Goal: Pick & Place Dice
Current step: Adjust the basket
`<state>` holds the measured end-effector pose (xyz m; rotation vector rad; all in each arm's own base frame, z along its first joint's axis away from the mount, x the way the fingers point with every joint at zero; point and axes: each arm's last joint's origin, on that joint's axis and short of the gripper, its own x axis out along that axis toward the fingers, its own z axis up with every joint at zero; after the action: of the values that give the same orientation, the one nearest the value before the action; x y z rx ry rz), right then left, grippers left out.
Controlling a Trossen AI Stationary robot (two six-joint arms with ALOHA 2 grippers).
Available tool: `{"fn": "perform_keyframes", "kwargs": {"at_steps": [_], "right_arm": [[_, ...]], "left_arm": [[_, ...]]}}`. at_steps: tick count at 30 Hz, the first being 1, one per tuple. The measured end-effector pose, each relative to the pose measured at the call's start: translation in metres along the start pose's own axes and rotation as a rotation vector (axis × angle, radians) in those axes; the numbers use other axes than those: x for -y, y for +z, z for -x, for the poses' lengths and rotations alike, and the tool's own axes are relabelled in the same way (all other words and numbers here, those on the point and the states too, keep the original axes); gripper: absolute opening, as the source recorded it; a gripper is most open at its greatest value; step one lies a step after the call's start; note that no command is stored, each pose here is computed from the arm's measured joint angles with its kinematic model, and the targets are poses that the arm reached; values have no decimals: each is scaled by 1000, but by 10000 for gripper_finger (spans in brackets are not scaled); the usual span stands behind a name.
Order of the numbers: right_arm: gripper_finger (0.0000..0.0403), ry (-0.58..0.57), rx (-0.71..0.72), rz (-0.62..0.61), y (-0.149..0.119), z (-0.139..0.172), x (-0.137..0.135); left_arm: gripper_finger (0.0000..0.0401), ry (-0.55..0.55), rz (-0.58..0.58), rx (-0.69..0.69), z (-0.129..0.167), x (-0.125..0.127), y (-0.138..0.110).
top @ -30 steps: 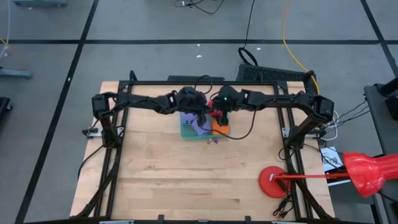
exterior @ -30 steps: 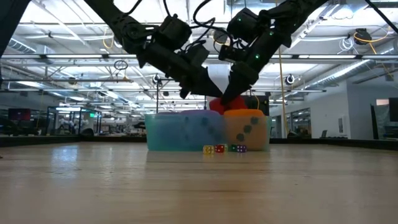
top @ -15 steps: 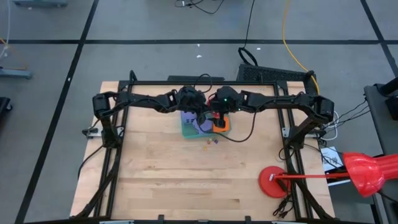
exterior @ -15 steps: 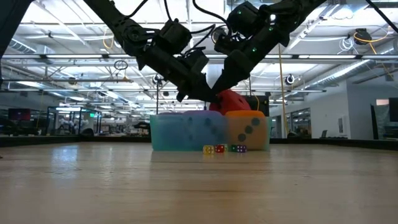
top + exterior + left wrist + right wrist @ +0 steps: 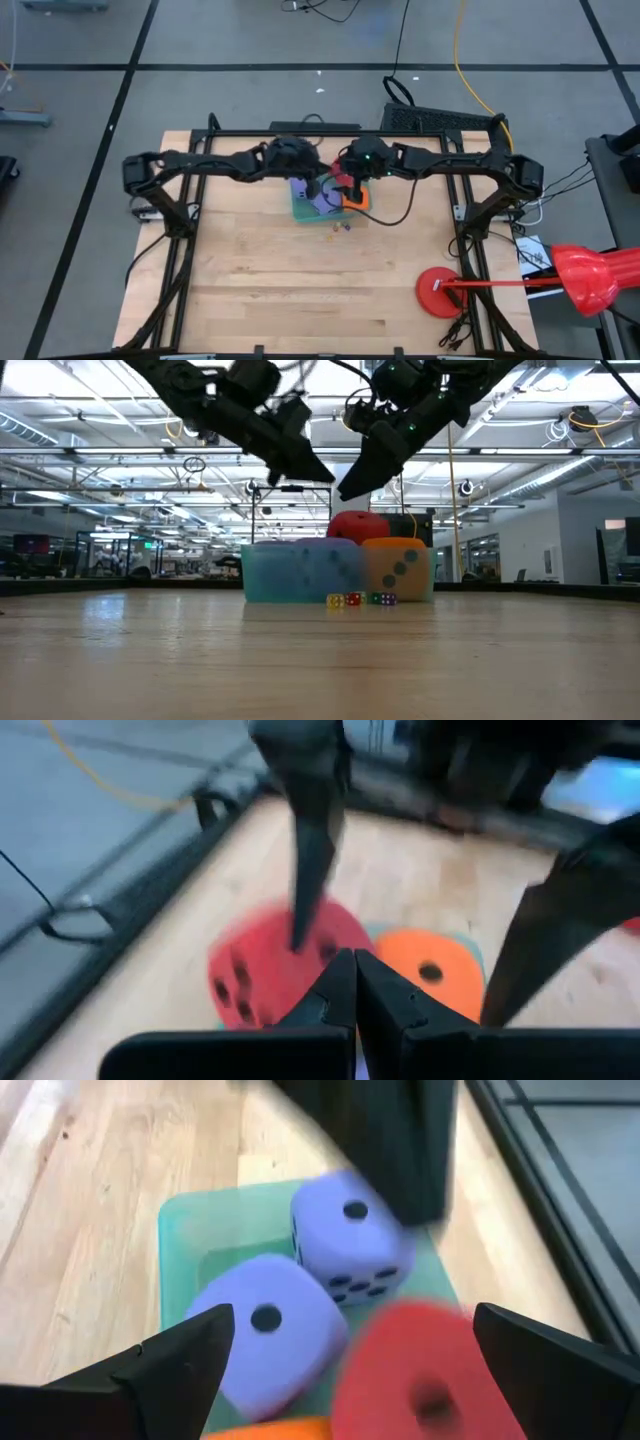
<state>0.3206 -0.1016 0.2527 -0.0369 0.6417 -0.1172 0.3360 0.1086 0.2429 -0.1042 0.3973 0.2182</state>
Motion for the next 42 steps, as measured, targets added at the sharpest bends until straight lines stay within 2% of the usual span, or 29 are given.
{"fn": "perform_keyframes", "kwargs": {"at_steps": [7, 13, 17, 20, 23, 27, 32, 35, 38, 42], "right_arm": [[400, -12, 17, -31, 2, 2, 3], [400, -16, 29, -67, 3, 4, 5], [394, 31, 94, -106, 11, 23, 8], [392, 111, 140, -143, 16, 46, 8], [391, 147, 215, -168, 23, 75, 6], [391, 158, 267, -184, 14, 111, -3], [391, 161, 403, -226, -16, 148, -18], [391, 118, 488, -244, -45, 155, -24], [387, 74, 601, -250, -67, 156, -26], [341, 82, 648, -252, -86, 148, -25]], "left_arm": [[1, 44, -17, 98, 63, 3, 2], [1, 34, -16, 207, 123, 11, -1], [2, -11, -50, 229, 159, 23, -11], [2, -42, -105, 240, 182, 31, -20], [1, -63, -110, 252, 202, 34, -29], [3, -92, -89, 261, 217, 37, -46], [3, -126, -55, 266, 220, 39, -72], [5, -123, -68, 269, 218, 39, -85], [2, -61, -87, 276, 216, 37, -91], [5, -22, -113, 307, 216, 35, -88]]}}
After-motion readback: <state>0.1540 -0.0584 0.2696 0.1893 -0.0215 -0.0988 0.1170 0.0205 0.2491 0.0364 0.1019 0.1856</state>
